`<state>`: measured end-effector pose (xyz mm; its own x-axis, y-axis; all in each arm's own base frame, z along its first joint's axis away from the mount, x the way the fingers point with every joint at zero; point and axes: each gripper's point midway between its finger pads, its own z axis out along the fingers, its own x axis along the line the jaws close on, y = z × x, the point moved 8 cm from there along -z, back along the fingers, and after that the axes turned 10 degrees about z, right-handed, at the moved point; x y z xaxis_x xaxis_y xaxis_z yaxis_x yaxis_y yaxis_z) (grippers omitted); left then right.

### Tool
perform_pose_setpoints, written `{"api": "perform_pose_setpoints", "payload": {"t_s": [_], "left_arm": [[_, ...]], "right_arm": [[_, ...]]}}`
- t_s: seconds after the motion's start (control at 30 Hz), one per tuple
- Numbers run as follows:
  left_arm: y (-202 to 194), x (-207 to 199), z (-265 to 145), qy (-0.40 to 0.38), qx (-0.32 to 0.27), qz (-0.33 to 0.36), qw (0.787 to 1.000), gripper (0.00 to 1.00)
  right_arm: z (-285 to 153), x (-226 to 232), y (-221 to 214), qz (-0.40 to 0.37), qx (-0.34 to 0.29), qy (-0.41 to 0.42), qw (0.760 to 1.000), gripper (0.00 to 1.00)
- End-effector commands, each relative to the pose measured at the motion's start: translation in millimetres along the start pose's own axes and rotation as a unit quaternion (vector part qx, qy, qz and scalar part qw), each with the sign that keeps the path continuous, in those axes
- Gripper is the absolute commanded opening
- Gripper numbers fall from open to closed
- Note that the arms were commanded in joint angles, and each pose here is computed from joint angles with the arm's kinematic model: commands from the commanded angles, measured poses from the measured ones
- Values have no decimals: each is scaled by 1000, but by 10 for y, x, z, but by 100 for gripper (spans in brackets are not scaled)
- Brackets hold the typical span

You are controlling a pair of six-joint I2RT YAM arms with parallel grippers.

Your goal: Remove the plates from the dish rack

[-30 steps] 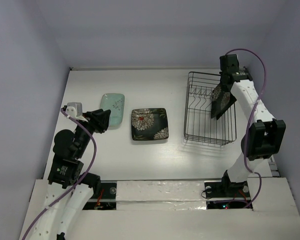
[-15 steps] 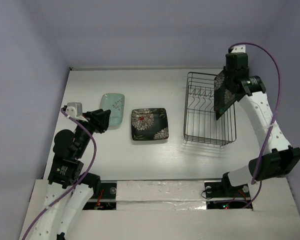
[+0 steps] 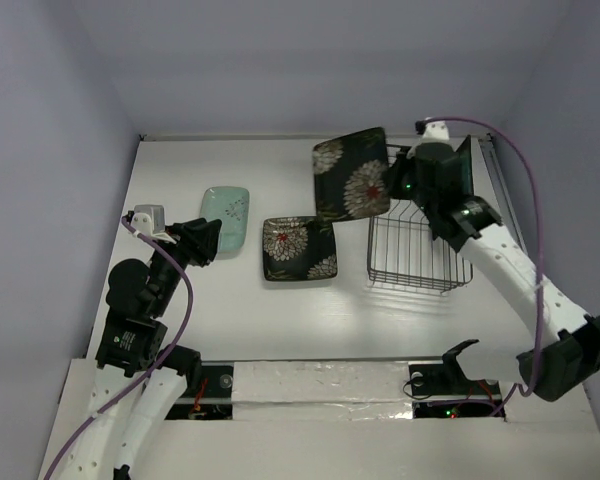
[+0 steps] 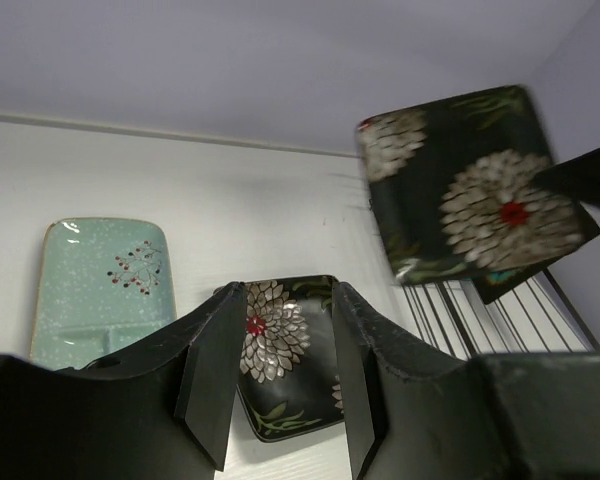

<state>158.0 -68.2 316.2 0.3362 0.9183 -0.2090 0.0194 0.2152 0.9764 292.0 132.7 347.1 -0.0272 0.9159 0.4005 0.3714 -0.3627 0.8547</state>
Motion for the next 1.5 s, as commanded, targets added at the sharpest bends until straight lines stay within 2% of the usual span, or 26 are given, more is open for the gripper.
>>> {"api": "perform_pose_setpoints", "payload": {"t_s": [0.0,0.13,0.33,0.57,0.9,1.0,1.03,1.13,1.23,1.37,1.43,1.47], "left_arm": [[149,-32,-5,-3,-25,0,1000,36],[151,-35,-8,-4,-26,-1,1000,36],[156,-38,-15,-5,-27,-1,1000,36],[157,-43,-15,-7,-27,0,1000,36],[165,-43,-28,-7,-30,0,1000,36],[162,-41,-29,-6,-29,0,1000,36],[167,-43,-35,-7,-31,0,1000,36],[172,-45,-38,-7,-32,-1,999,36],[176,-47,-45,-8,-33,-1,999,36],[171,-47,-43,-8,-33,-2,999,36],[176,-48,-45,-8,-33,-2,999,36],[170,-48,-44,-9,-32,-2,999,36]], "right_arm": [[169,700,40,158,-56,190,967,0],[348,938,-334,213,-22,213,953,0],[629,1052,-870,229,35,203,951,0],[753,835,-1421,238,72,162,955,0],[839,597,-1823,224,110,116,961,2],[839,506,-1952,210,126,102,964,19],[845,477,-1989,202,130,96,966,34],[823,420,-2075,172,143,80,971,60],[781,434,-2105,141,154,72,975,71],[718,432,-2023,103,142,46,983,73],[685,388,-1989,83,143,30,986,84],[681,362,-1964,77,135,19,988,87]]}}
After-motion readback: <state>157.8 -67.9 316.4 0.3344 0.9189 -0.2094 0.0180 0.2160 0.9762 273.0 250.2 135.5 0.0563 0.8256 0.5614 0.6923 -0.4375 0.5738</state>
